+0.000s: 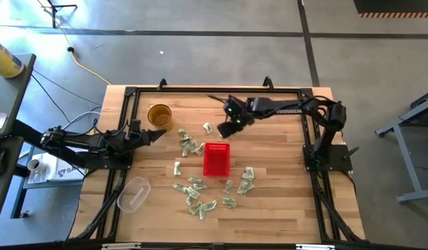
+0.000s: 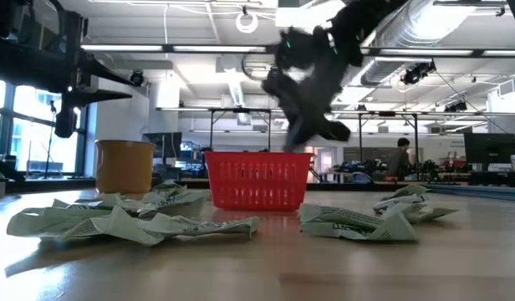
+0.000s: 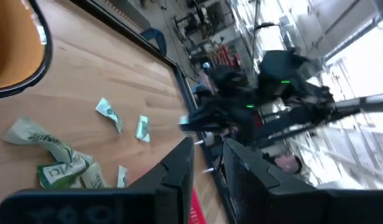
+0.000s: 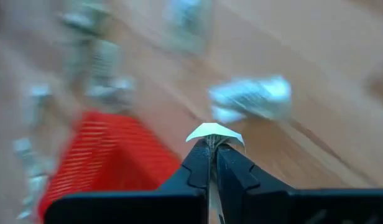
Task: Pick and place Stevia / Truvia into bins
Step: Put the white stevia packet into the red basket
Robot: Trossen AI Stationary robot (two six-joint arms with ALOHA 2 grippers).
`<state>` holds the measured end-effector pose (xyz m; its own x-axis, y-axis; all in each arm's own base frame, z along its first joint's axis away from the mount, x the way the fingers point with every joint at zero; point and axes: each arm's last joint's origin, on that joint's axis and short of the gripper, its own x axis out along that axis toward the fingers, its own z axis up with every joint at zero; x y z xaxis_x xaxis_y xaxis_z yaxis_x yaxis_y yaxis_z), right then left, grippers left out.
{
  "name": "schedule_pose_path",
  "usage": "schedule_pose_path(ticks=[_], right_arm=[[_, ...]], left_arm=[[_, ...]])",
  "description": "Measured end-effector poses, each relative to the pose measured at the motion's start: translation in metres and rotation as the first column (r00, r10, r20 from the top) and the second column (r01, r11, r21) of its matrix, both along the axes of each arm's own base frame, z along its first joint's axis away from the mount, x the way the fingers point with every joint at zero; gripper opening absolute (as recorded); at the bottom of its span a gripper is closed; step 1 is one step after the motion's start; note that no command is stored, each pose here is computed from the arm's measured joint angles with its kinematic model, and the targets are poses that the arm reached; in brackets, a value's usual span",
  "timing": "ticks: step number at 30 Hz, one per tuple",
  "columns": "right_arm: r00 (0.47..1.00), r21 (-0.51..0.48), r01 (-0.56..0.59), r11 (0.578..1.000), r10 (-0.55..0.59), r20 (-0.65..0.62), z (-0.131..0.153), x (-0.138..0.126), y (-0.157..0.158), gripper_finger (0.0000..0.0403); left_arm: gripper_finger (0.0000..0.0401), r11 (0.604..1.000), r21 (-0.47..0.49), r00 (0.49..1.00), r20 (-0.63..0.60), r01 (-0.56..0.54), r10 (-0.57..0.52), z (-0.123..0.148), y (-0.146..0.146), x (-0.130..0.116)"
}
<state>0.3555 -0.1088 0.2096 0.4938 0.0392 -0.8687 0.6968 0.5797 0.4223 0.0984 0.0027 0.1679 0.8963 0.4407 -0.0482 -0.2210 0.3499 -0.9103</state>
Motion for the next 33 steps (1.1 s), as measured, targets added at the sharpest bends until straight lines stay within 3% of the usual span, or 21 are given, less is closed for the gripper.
schedule_pose_path(ticks=[3,6,8,10,14,19,24,28,31,33], right_arm=[[0.985,-0.053,-0.144,0.988,0.148,0.084,0.028,0.013,0.006,0.0013],[0.915,-0.011,-0.358,0.934,0.353,0.194,0.039,0.024,0.018,0.0006],[0.873,0.049,-0.457,0.888,0.438,0.213,0.029,0.029,0.027,0.0006],[0.865,0.12,-0.491,0.863,0.466,0.188,0.012,0.033,0.034,0.0019],[0.824,0.182,-0.556,0.811,0.51,0.247,-0.002,0.042,0.04,0.0079],[0.824,0.125,-0.55,0.826,0.511,0.246,-0.001,0.043,0.034,0.0183],[0.874,-0.128,-0.454,0.882,0.468,0.132,0.023,0.034,0.028,0.0265],[0.935,-0.316,-0.345,0.884,0.354,-0.03,0.047,0.015,0.023,0.029],[0.939,-0.312,-0.341,0.887,0.308,-0.151,0.055,-0.007,0.016,0.0293],[0.909,-0.268,-0.399,0.877,0.34,-0.242,0.054,-0.022,0.016,0.0293]], left_arm=[[0.0124,1.0,-0.002,1.0,0.001,-0.007,0.007,0.0,0.0,0.0],[0.0124,1.0,0.004,1.0,-0.001,-0.026,0.026,0.0,0.001,0.0],[0.0124,0.999,0.007,0.999,-0.002,-0.05,0.05,0.0,0.001,-0.001],[0.0124,0.997,0.011,0.997,-0.002,-0.074,0.074,0.0,0.002,-0.001],[0.0125,0.995,0.031,0.996,-0.013,-0.093,0.094,0.0,0.002,-0.001],[0.0158,0.999,-0.01,0.999,-0.027,-0.033,0.033,-0.003,0.001,0.002],[0.0229,1.0,-0.014,0.998,-0.067,-0.004,0.003,-0.007,-0.001,0.006],[0.0261,0.999,0.035,0.99,-0.138,0.011,-0.006,-0.003,-0.002,0.01],[0.0253,0.992,0.115,0.966,-0.259,0.048,-0.017,0.012,-0.003,0.016],[0.0236,0.975,0.2,0.937,-0.35,0.094,-0.018,0.024,-0.004,0.024]])
